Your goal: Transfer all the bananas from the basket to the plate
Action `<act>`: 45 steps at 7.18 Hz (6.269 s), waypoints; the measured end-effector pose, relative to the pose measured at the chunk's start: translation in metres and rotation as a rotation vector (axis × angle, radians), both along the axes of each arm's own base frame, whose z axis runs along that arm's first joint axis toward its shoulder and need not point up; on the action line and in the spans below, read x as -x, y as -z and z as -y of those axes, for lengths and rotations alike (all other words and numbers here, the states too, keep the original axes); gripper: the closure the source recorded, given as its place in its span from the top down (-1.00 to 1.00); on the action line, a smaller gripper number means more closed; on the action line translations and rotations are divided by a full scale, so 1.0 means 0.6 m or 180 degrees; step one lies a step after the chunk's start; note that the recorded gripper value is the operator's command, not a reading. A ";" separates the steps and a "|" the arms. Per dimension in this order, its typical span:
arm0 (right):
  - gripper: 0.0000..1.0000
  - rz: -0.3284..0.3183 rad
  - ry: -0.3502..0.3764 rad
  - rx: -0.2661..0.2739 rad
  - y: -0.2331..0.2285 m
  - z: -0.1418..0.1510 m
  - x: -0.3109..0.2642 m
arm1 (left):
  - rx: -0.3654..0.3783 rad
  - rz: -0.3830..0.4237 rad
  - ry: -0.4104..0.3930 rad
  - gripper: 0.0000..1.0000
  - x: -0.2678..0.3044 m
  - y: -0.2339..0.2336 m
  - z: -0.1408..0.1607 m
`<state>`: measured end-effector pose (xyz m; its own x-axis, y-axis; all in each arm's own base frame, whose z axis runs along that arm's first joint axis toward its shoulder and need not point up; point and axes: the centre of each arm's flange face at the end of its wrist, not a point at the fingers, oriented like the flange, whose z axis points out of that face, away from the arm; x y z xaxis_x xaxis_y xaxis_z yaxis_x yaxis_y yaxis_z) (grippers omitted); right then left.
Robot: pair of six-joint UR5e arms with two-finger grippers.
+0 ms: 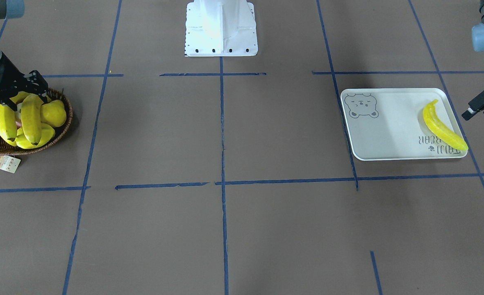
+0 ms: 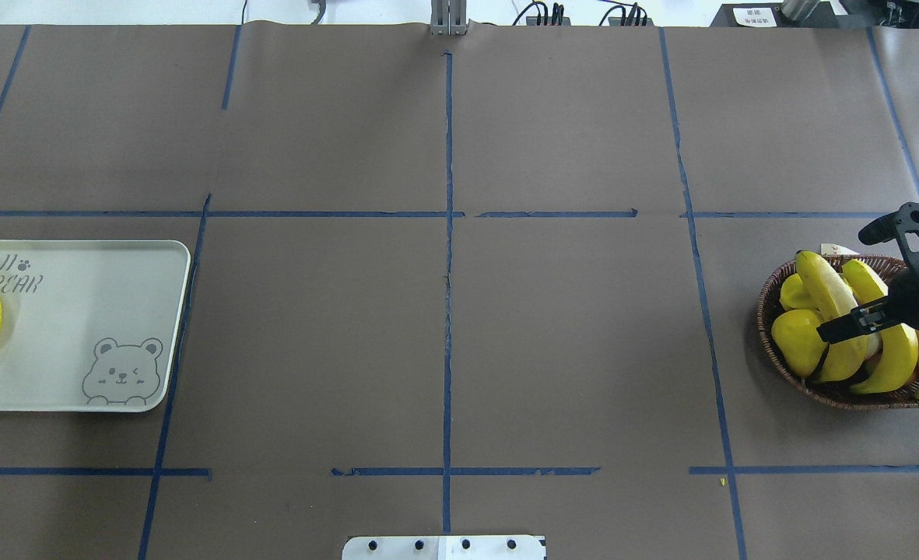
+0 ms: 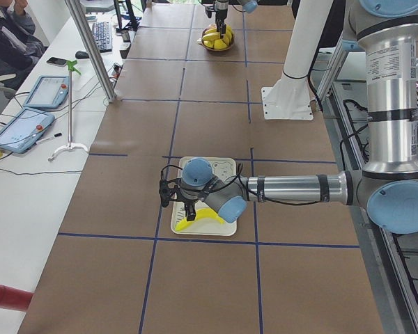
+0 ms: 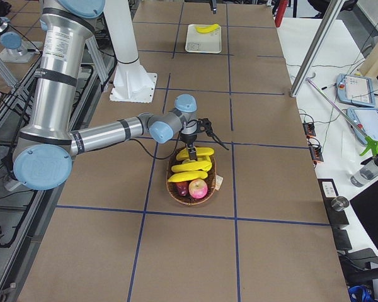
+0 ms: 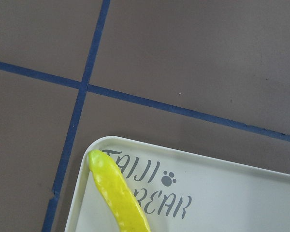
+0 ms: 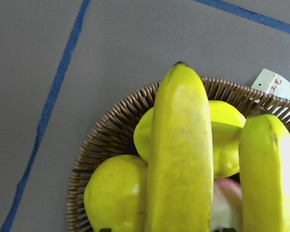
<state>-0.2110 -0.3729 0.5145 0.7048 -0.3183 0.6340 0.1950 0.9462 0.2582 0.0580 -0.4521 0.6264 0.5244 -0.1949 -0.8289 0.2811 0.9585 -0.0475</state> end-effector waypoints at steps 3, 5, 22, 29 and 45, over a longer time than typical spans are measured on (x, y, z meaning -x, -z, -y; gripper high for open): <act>0.33 -0.0013 0.0057 0.0016 -0.004 -0.006 0.013 | -0.0002 -0.0001 0.0002 1.00 0.001 0.000 0.000; -0.35 -0.0037 0.0087 0.0041 -0.014 -0.009 0.020 | 0.0006 0.0002 0.0001 1.00 0.000 -0.002 -0.001; -0.97 0.2128 -0.0673 0.0287 0.482 -0.063 0.341 | -0.0230 -0.1389 -0.0469 0.99 -0.347 0.482 0.069; -0.95 0.2342 -0.0917 0.0355 0.627 -0.068 0.558 | -0.0030 -0.1824 -0.0445 0.99 -0.551 0.679 0.007; 1.00 0.2435 -0.0875 0.0622 0.643 -0.067 0.535 | 0.0077 -0.1625 -0.0222 -0.97 -0.566 0.592 -0.042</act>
<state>-0.5320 -0.3327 0.1287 0.0939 -0.0325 0.9950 -0.2119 0.9759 0.0519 0.3976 -0.4268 0.2714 0.0664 -0.1963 -0.9783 0.1518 0.9710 -0.1845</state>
